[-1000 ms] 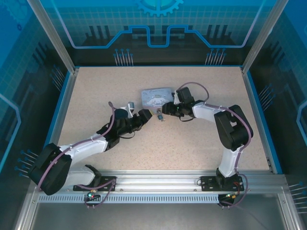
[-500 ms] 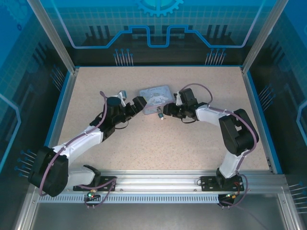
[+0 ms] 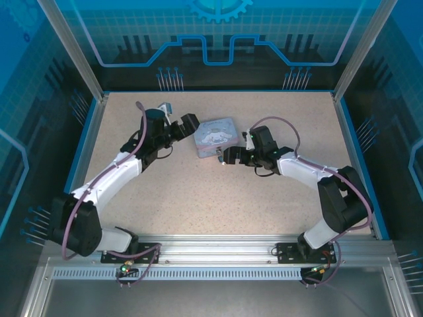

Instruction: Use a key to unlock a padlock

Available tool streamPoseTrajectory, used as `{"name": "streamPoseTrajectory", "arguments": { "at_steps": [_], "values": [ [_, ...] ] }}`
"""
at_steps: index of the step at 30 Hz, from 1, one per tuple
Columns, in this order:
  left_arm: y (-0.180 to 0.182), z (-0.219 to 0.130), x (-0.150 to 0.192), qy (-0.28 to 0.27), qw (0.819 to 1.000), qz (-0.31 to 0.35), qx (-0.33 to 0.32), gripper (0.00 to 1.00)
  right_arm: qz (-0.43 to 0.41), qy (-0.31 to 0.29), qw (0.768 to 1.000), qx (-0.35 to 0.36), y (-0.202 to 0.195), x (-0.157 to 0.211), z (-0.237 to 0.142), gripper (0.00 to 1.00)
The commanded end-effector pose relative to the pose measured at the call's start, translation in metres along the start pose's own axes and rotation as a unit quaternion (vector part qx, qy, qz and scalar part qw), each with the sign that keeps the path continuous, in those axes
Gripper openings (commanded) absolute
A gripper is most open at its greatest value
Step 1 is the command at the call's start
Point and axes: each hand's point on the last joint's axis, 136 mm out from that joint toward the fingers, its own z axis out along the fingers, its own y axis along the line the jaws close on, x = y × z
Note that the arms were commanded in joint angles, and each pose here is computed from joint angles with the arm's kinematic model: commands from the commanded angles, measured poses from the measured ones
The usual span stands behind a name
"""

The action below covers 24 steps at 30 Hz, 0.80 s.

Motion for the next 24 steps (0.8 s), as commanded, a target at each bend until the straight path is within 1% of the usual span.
{"name": "streamPoseTrajectory", "arguments": {
  "at_steps": [1, 3, 5, 8, 11, 14, 16, 19, 21, 23, 24],
  "values": [
    [0.010, 0.002, -0.013, -0.011, 0.999, 0.022, -0.040, 0.99, -0.048, 0.000, 0.998, 0.042, 0.001, -0.006, -0.009, 1.00],
    [0.009, 0.004, -0.019, -0.025, 0.998, 0.029, -0.040, 0.99, -0.041, 0.001, 0.997, 0.063, -0.005, -0.007, -0.006, 1.00],
    [0.010, 0.005, -0.025, -0.034, 0.998, 0.022, -0.044, 0.99, -0.046, -0.002, 0.997, 0.059, -0.005, -0.006, 0.000, 1.00],
    [0.013, 0.009, -0.028, -0.018, 0.999, 0.009, -0.048, 0.99, -0.039, -0.012, 0.998, 0.057, -0.007, -0.006, 0.008, 1.00],
    [0.015, 0.016, -0.030, 0.008, 0.998, 0.001, -0.056, 0.99, -0.044, 0.018, 0.999, 0.022, 0.000, 0.001, 0.020, 1.00],
    [0.019, 0.021, -0.030, 0.018, 0.997, -0.005, -0.070, 0.99, -0.044, 0.018, 0.999, -0.022, 0.009, 0.007, 0.032, 0.99],
    [0.021, 0.023, -0.029, 0.023, 0.997, -0.009, -0.074, 0.99, -0.037, 0.019, 0.999, -0.026, 0.008, 0.008, 0.039, 0.94],
    [0.020, 0.026, -0.026, 0.028, 0.997, -0.012, -0.066, 0.99, -0.031, 0.015, 0.999, -0.042, 0.006, 0.008, 0.046, 0.79],
    [0.020, 0.029, -0.023, 0.036, 0.997, -0.016, -0.061, 0.99, -0.025, 0.014, 0.998, -0.048, 0.003, 0.007, 0.051, 0.73],
    [0.020, 0.031, -0.020, 0.042, 0.997, -0.018, -0.057, 0.99, -0.024, 0.014, 0.998, -0.057, 0.001, 0.006, 0.057, 0.64],
    [0.020, 0.033, -0.019, 0.045, 0.997, -0.020, -0.055, 0.99, -0.024, 0.015, 0.998, -0.062, 0.002, 0.006, 0.059, 0.63]
  ]
}}
